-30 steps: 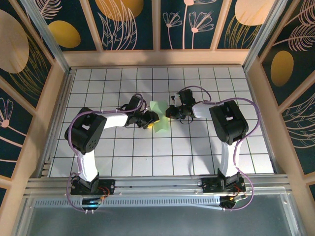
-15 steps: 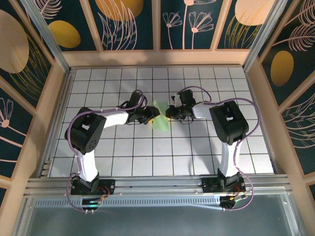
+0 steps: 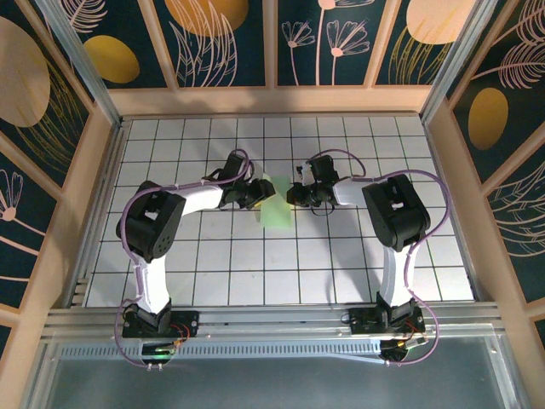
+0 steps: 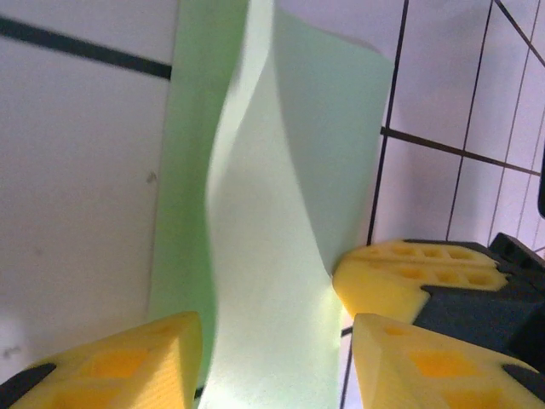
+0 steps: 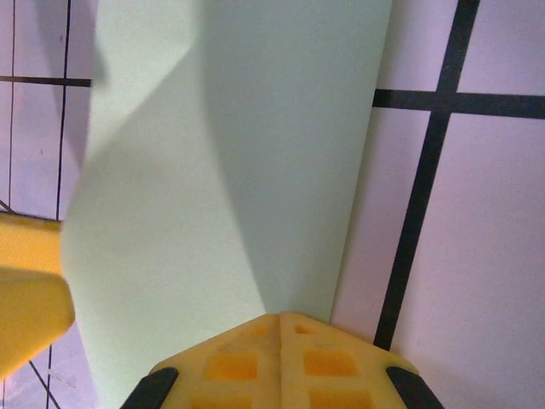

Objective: Fold a paper plane with a square sheet of paper (fold left side to right side)

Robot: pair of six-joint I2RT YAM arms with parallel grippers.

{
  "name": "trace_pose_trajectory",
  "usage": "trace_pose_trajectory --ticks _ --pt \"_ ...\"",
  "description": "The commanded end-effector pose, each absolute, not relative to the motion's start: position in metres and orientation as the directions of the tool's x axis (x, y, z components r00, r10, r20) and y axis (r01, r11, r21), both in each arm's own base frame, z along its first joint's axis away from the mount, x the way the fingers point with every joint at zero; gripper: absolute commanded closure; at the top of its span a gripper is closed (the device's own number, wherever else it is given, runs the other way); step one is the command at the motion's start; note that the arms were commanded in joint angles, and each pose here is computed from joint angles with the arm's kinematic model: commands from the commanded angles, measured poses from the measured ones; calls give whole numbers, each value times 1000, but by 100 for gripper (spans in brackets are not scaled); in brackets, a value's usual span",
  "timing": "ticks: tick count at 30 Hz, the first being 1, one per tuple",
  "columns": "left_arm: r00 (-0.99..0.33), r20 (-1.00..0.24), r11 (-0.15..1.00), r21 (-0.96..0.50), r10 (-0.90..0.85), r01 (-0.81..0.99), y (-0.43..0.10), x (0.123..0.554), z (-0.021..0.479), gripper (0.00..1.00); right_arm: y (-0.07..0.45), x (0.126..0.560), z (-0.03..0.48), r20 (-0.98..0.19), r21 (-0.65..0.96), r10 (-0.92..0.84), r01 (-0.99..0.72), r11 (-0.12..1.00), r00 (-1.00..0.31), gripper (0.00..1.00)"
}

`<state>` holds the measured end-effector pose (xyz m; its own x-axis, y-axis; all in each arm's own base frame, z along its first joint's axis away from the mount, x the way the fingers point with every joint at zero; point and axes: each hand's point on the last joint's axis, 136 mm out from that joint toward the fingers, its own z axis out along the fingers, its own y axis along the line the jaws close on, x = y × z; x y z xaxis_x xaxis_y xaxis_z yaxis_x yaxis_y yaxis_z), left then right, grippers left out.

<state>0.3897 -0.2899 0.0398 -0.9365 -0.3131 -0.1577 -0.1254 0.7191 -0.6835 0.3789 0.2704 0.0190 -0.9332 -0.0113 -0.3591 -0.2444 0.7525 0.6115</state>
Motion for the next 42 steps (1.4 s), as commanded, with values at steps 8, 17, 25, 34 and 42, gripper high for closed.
trace_pose_trajectory --ticks 8,17,25,34,42 --pt "-954 -164 742 -666 -251 -80 -286 398 30 61 244 364 -10 -295 521 -22 -180 834 -955 100" --pt "-952 -148 730 -676 -267 -100 -283 390 28 90 252 376 10 -350 550 -23 -225 804 -937 100" --pt "-948 -141 703 -702 -287 -108 -285 389 42 100 246 393 64 -537 476 -35 -337 812 -843 62" --pt "-955 -105 668 -735 -278 -113 -292 384 51 100 246 327 88 -713 243 -200 -504 829 -672 42" --pt "-964 -105 671 -736 -243 -89 -294 382 52 100 275 251 69 -747 -39 -439 -627 778 -499 29"
